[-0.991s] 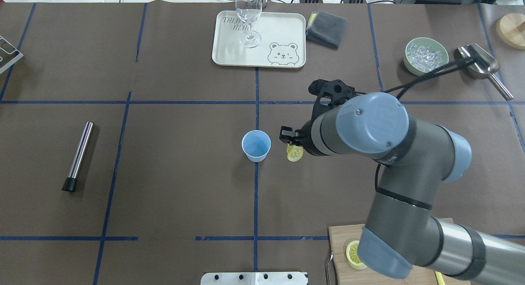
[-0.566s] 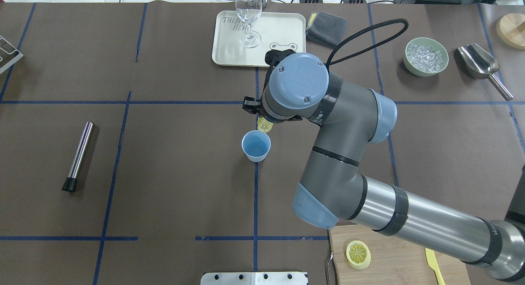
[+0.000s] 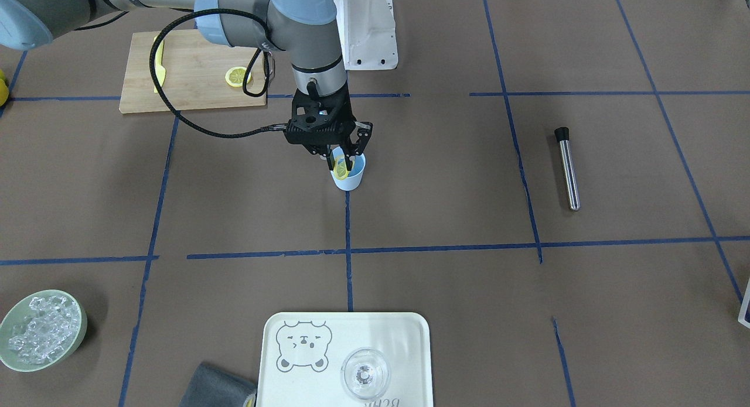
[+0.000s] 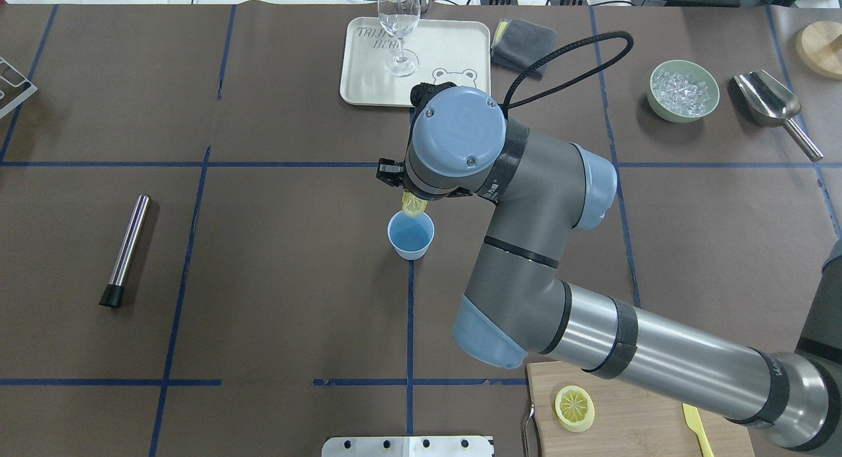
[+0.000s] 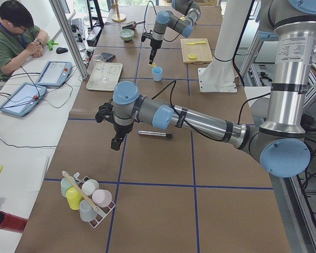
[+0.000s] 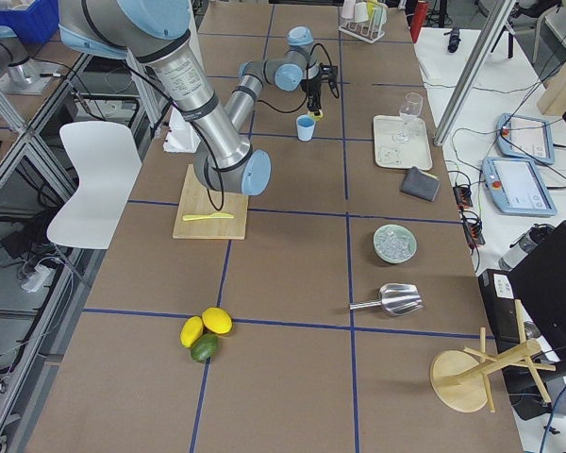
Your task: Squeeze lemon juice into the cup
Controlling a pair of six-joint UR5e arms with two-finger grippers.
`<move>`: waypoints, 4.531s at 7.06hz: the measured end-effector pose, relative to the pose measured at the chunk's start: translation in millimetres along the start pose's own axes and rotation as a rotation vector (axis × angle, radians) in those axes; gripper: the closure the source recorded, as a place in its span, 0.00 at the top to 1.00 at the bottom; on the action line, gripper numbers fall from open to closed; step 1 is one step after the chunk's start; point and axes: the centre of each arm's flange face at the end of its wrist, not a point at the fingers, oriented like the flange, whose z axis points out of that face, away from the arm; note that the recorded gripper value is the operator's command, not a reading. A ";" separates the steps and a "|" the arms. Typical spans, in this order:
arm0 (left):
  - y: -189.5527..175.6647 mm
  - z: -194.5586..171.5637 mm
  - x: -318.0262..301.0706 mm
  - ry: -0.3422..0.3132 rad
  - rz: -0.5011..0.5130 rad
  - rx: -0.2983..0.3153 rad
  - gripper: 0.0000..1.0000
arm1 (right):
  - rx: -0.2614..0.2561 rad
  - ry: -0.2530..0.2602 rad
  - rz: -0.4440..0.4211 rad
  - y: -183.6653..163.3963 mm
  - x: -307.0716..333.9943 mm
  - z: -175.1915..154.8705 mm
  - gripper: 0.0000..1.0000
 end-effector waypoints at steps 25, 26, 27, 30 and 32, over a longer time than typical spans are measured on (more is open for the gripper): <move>1.2 250.2 224.5 0.075 -0.211 -0.300 1.00 | -0.192 0.158 -0.287 -157.1 334.8 -76.6 1.00; 2.0 251.9 224.9 0.075 -0.210 -0.303 1.00 | -0.192 0.158 -0.287 -157.1 334.9 -76.6 1.00; 2.4 253.1 224.7 0.074 -0.210 -0.305 1.00 | -0.192 0.158 -0.287 -157.1 334.9 -76.6 1.00; 2.4 256.8 224.1 0.071 -0.212 -0.311 0.93 | -0.191 0.158 -0.287 -157.2 334.3 -77.1 1.00; 2.4 259.4 223.2 0.059 -0.212 -0.308 0.41 | -0.191 0.156 -0.288 -157.1 333.8 -77.4 1.00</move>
